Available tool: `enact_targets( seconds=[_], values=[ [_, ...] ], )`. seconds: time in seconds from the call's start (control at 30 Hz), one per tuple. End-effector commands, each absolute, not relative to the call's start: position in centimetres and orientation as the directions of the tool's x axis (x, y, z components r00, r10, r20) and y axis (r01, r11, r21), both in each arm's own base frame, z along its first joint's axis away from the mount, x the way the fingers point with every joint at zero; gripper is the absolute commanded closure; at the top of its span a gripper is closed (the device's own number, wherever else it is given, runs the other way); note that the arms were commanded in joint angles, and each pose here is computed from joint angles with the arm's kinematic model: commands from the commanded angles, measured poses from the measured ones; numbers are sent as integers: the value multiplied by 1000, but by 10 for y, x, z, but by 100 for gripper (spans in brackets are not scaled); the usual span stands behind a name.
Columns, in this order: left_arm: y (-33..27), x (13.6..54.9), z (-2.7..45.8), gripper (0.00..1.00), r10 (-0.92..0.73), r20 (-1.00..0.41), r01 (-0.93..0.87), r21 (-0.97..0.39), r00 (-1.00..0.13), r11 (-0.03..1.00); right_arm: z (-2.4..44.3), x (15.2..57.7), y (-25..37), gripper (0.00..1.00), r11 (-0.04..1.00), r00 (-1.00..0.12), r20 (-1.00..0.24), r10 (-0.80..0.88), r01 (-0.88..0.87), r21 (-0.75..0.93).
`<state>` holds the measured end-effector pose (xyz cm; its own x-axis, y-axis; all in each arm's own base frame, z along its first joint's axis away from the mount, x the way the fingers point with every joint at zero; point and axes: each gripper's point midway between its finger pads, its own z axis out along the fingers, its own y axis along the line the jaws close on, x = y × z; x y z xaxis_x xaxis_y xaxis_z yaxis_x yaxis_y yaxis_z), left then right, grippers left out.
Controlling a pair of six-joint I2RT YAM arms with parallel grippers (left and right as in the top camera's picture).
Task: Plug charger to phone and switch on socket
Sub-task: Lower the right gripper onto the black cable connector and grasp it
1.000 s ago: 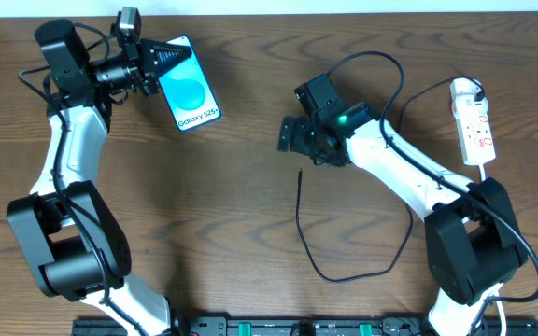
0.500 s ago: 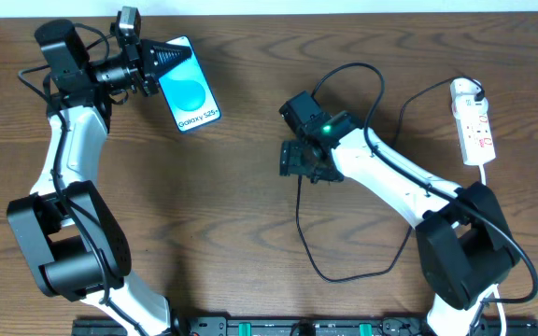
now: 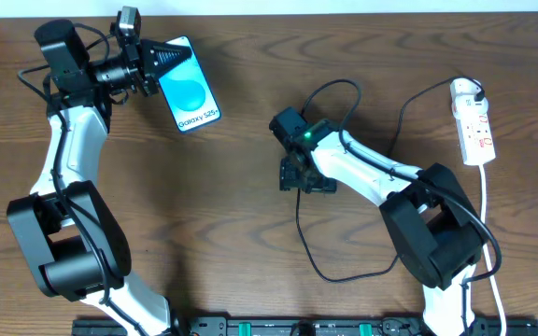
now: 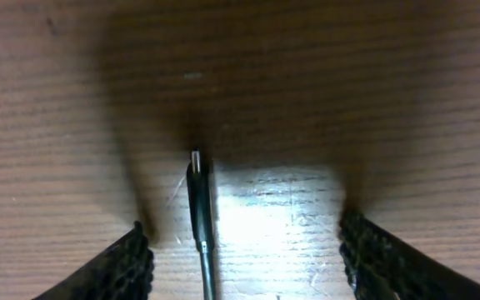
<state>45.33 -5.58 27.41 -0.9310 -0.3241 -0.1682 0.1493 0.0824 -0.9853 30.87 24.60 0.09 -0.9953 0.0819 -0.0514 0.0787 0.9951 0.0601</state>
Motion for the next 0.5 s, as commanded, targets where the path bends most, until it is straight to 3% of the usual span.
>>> enact_targets(
  seconds=[0.0, 0.13, 0.47],
  values=[
    [-57, 445, 285, 93, -299, -206, 191, -978, -932, 79, -2, 310, 248, 37, 997, -996, -58, 67, 65, 49],
    [-57, 445, 285, 93, -300, -206, 191, -978, -932, 79, -8, 311, 248, 50, 998, -996, -64, 63, 61, 33],
    [-57, 445, 285, 93, -300, -206, 191, -978, -932, 79, -12, 318, 254, 70, 996, -993, -88, 76, 72, 55]
  ],
)
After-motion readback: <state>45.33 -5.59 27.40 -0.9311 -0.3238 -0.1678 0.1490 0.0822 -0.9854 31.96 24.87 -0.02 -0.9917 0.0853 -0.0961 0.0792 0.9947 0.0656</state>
